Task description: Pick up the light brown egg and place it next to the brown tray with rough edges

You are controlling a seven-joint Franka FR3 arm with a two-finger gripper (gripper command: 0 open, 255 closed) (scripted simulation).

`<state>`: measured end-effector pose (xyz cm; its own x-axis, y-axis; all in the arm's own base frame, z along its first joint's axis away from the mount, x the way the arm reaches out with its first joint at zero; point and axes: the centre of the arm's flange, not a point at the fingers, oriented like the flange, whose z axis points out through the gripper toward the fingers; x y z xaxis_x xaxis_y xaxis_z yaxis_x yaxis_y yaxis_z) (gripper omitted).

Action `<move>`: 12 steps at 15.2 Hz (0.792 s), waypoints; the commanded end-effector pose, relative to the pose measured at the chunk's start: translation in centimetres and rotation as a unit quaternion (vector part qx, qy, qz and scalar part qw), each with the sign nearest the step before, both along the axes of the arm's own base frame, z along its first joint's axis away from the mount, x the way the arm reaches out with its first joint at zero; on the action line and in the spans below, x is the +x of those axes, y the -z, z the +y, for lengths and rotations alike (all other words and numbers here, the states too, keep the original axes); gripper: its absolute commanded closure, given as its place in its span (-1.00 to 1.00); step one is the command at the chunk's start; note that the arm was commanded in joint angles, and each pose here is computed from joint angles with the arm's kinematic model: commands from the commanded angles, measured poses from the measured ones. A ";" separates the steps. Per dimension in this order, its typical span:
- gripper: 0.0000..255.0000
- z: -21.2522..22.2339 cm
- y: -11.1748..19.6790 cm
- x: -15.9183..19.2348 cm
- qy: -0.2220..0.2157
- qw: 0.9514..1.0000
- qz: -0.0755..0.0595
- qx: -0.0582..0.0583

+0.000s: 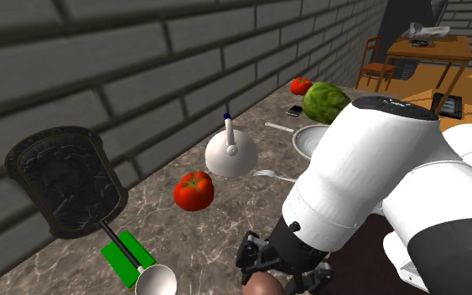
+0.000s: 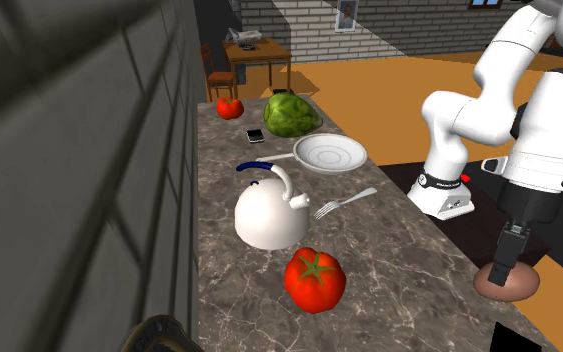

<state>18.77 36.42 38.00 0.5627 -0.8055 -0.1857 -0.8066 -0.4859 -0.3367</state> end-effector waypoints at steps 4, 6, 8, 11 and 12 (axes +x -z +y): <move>1.00 0.0 2.6 0.0 0.000 1.000 -0.001 0.000; 1.00 0.0 3.7 0.0 0.000 1.000 -0.001 0.000; 1.00 0.0 4.7 0.0 0.000 1.000 -0.001 0.000; 1.00 0.0 5.4 0.0 0.000 1.000 -0.001 0.000; 1.00 0.0 5.4 0.0 0.000 1.000 -0.001 0.000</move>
<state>18.70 36.48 32.81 0.5648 -0.8039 -0.1863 -0.8046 -0.4863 -0.3409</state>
